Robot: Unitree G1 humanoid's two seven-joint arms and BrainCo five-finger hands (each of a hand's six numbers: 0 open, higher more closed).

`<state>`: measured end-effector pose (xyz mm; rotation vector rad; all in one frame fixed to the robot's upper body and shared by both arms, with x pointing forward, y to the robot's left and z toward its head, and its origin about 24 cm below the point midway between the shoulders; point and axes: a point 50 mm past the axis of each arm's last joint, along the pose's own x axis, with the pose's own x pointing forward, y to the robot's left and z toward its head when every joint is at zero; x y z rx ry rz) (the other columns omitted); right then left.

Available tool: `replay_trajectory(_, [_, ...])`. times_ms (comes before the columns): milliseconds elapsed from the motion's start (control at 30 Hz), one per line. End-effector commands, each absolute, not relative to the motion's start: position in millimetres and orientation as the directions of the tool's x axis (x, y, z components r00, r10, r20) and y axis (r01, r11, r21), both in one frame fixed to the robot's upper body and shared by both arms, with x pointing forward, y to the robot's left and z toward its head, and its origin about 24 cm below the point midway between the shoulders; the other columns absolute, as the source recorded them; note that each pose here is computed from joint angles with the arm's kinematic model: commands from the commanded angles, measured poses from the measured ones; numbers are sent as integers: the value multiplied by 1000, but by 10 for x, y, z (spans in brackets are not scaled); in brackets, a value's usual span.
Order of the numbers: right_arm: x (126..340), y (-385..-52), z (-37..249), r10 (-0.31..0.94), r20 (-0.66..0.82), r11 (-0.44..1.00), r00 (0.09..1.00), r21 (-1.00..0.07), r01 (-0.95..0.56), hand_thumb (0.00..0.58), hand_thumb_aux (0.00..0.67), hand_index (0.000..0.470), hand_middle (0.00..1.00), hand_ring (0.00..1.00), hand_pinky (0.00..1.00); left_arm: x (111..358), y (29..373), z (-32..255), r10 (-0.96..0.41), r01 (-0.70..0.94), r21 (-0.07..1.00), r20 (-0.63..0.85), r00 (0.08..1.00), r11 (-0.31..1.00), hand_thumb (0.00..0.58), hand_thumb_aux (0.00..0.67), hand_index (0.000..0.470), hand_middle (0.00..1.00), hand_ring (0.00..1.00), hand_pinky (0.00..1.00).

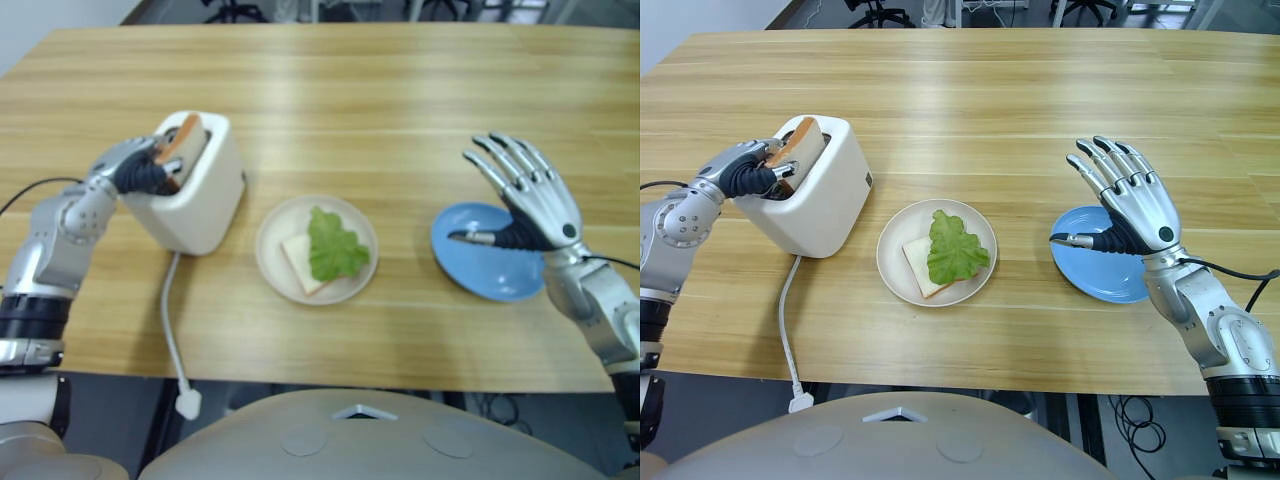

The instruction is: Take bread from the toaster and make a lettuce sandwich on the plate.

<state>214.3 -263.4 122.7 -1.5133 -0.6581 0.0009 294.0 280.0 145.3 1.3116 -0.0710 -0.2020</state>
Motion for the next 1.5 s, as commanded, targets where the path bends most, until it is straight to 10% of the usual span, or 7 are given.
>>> replay_trajectory(33, [2125,-2681,1241,387,396,84,833,-915,396,0,0,0,0,0,0,2977,2772,1500,-207,67,962,-10,978,266,580,670,460,1000,1000,1000])
replay_trajectory(1500, [2487,-2425,1372,519,385,157,763,-921,358,0,0,0,0,0,0,2852,2251,2064,-432,-223,936,326,841,271,580,670,460,1000,1000,1000])
